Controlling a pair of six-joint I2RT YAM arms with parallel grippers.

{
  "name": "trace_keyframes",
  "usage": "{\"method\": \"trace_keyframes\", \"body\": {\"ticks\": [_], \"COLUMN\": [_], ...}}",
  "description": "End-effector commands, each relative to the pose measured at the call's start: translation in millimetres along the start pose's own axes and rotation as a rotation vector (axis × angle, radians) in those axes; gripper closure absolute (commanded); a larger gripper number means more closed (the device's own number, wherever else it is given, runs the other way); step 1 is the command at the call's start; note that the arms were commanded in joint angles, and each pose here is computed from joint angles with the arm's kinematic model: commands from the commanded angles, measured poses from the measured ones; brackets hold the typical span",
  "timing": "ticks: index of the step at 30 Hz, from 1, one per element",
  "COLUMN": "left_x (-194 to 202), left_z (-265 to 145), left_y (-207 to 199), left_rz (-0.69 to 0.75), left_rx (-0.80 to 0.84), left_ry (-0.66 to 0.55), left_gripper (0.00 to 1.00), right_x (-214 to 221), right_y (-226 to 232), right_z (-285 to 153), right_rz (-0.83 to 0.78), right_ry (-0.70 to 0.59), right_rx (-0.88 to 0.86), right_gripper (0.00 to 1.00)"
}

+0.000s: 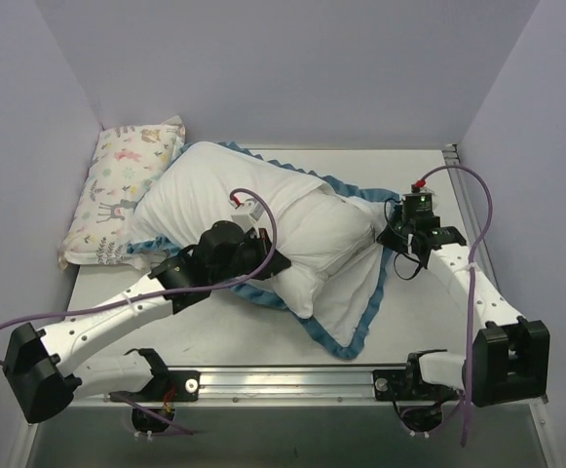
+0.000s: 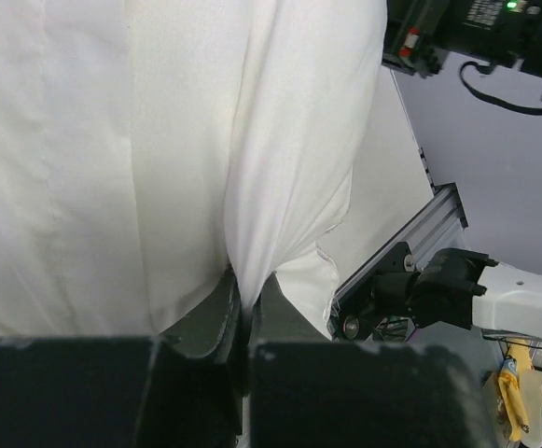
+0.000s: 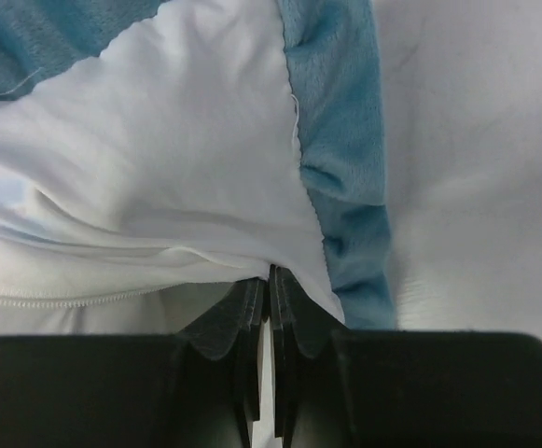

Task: Remove the pillowcase from the pillow

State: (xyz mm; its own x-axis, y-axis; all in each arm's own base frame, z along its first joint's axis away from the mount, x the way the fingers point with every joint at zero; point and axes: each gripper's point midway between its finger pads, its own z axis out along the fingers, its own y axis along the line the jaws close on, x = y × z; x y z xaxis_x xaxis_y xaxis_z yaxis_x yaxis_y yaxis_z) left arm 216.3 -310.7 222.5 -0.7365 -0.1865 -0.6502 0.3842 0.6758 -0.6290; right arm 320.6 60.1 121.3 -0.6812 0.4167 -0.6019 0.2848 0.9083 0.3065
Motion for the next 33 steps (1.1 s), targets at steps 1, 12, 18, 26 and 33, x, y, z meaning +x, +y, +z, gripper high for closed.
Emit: {"method": "trace_keyframes", "body": {"ticks": [1, 12, 18, 26, 33], "left_x": [-15.9, -30.3, -92.2, -117.6, -110.0], "left_z": [-38.5, -74.3, -57.5, 13.6, 45.7], "left_y": [-6.6, -57.0, -111.0, -154.1, -140.3], "left_rz": [-0.014, -0.033, -0.044, -0.021, -0.082], "left_rx": [-0.011, 0.136, 0.258, 0.267, 0.215], "left_ry": [-0.093, -0.189, -0.389, -0.422, -0.459], "left_gripper": [1.0, 1.0, 1.0, 1.0, 1.0], "right_x": [-35.7, -40.4, -2.7, -22.4, -59.7], "right_y": [-28.1, 88.1, 96.4, 10.9, -32.9], "right_z": [22.3, 68.4, 48.7, -9.1, -44.2], "right_rz": [0.108, 0.173, 0.12, 0.319, 0.443], "right_ry": [-0.08, 0.034, 0.049, -0.049, -0.139], "right_rx": [0.071, -0.37, -0.403, -0.315, -0.226], "right_gripper": [0.96, 0.94, 0.71, 0.25, 0.17]}}
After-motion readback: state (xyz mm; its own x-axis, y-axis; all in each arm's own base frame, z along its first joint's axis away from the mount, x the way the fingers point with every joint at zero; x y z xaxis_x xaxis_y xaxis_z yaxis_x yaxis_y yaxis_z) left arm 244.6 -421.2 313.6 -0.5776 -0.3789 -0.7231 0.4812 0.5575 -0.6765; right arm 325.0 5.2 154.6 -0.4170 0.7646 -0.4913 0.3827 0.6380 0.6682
